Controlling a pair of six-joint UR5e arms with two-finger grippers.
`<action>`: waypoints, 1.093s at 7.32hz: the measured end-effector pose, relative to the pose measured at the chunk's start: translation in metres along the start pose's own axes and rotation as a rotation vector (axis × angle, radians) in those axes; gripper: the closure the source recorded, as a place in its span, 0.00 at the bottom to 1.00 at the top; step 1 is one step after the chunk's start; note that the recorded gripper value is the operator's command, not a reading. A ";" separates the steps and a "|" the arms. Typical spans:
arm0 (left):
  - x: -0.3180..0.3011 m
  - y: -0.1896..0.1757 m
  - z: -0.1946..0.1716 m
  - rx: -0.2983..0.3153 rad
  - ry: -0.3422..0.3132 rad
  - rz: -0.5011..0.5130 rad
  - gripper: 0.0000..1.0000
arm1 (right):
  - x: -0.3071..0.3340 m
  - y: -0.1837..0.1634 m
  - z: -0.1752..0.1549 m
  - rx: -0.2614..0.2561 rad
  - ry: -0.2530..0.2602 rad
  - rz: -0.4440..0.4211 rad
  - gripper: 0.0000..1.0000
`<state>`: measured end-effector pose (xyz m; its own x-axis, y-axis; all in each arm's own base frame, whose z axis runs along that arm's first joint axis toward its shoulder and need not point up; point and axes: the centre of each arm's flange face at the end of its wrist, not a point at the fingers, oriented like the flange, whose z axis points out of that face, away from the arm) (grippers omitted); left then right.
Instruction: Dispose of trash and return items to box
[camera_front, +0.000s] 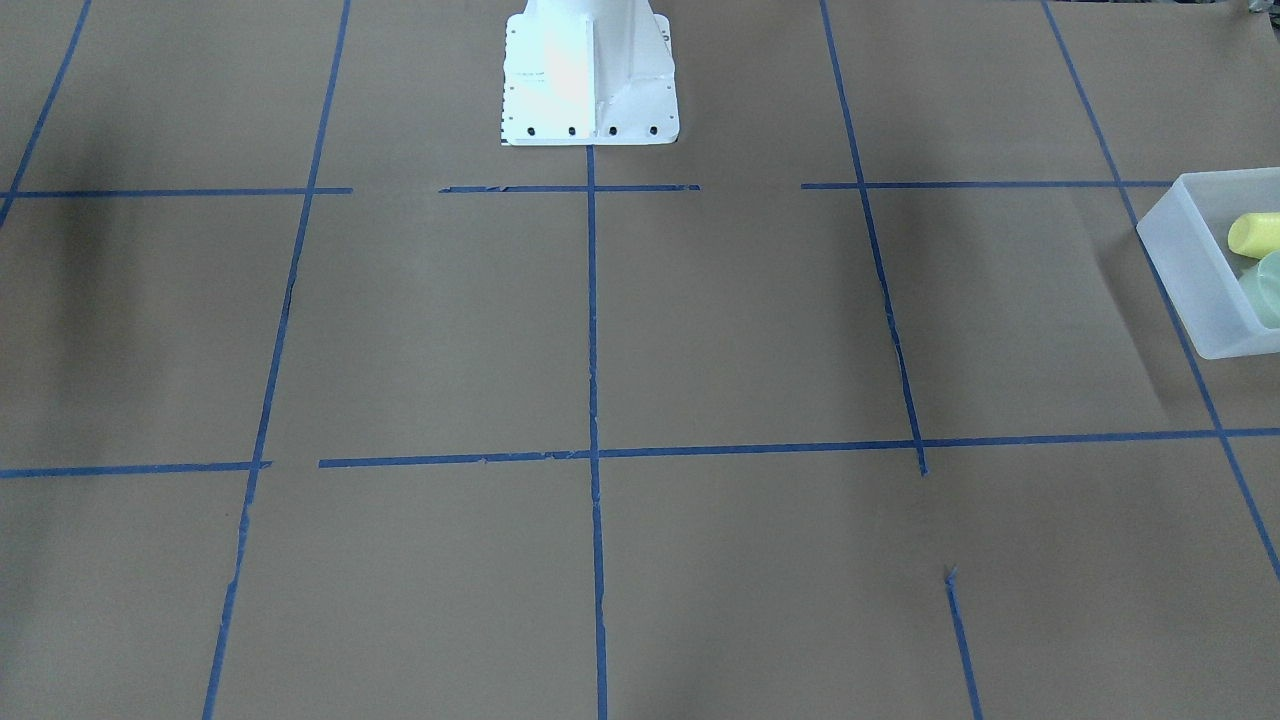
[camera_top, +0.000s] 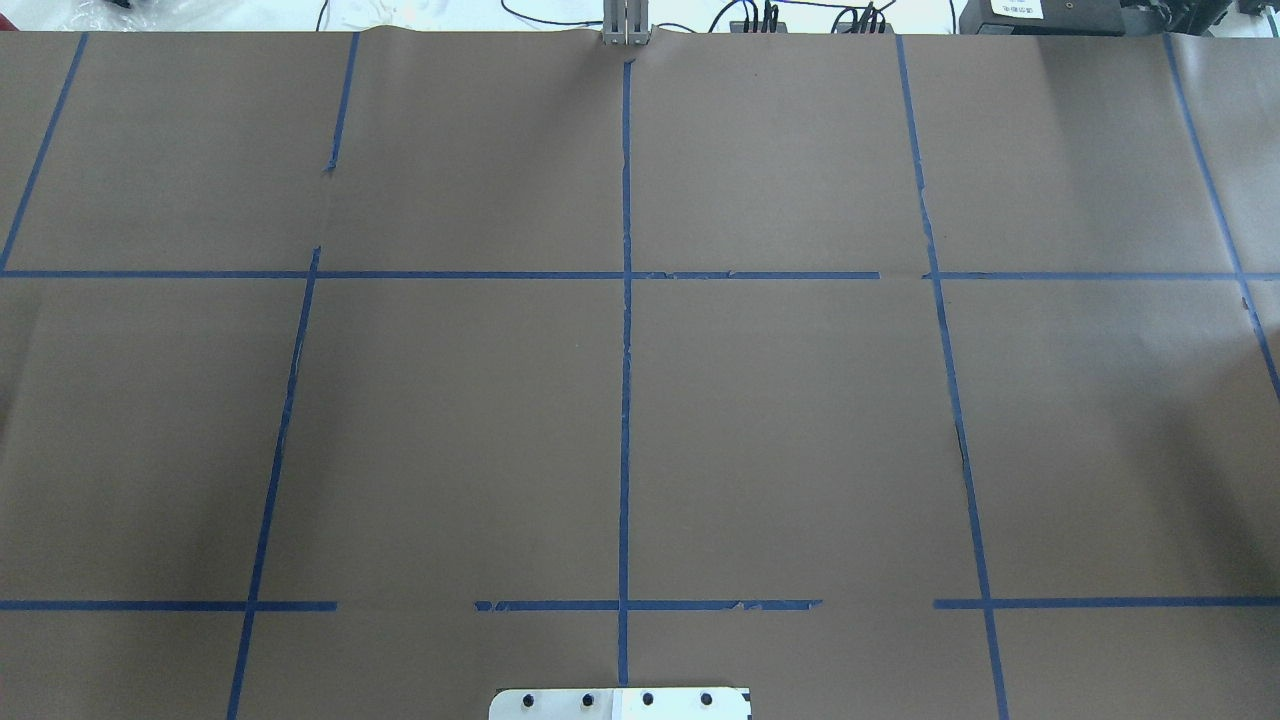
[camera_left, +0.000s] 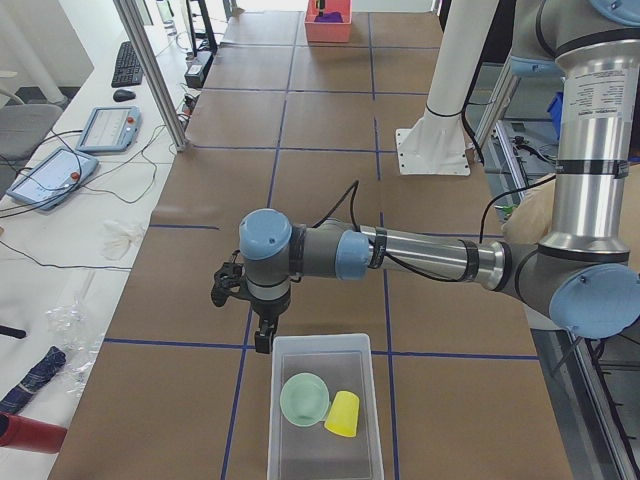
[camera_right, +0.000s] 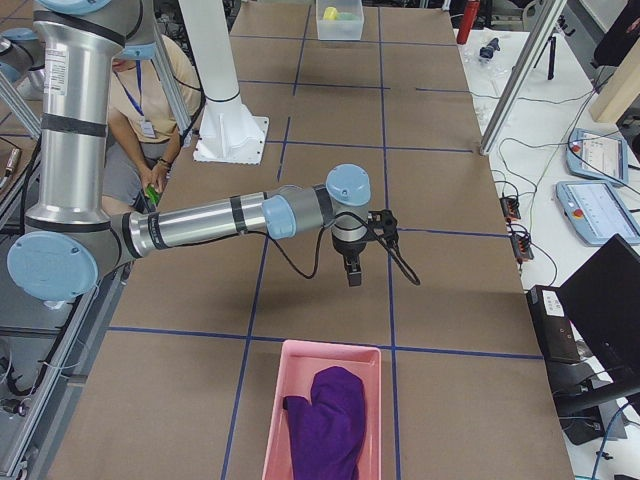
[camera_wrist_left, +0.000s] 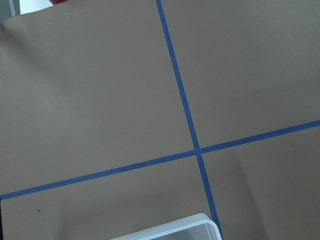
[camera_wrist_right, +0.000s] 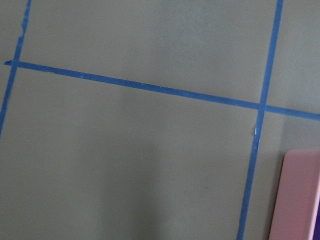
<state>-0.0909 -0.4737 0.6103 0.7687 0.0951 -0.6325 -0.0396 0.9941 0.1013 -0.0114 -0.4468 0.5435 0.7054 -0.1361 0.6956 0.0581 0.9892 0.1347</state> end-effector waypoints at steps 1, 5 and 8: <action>-0.003 0.012 0.005 -0.015 0.003 -0.012 0.00 | 0.011 0.005 -0.003 -0.030 0.005 0.049 0.00; 0.002 0.018 0.005 0.030 0.044 0.019 0.00 | 0.040 0.024 -0.021 -0.021 0.014 0.099 0.00; 0.003 0.020 0.004 0.031 0.058 0.018 0.00 | 0.048 0.027 -0.017 -0.025 0.023 0.098 0.00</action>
<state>-0.0867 -0.4542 0.6136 0.7300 0.1167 -0.6734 -0.0323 0.9901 0.1366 0.0362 -0.4257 0.5684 0.7247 -0.0375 0.6880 0.0051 0.9988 0.0491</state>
